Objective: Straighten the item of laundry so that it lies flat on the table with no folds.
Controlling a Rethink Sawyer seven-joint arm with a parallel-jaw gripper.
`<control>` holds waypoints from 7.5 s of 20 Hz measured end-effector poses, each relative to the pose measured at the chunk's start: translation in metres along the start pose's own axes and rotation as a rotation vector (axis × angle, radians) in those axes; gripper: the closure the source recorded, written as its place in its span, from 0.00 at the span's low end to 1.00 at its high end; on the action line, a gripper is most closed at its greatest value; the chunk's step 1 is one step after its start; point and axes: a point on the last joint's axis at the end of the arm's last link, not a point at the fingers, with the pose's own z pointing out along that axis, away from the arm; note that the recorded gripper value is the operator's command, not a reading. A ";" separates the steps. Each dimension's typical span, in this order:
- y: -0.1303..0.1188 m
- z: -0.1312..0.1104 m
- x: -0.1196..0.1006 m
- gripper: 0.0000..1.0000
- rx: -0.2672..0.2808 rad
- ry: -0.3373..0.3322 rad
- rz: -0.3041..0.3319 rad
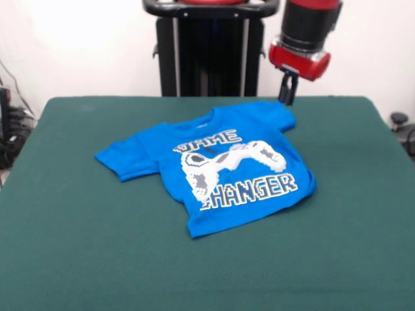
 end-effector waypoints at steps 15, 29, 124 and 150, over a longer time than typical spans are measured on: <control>-0.012 0.083 0.071 1.00 0.055 -0.059 -0.149; -0.019 0.075 0.067 1.00 0.055 -0.054 -0.129; 0.087 0.041 0.059 1.00 -0.141 0.000 0.085; 0.117 0.078 0.045 0.00 -0.079 -0.174 0.026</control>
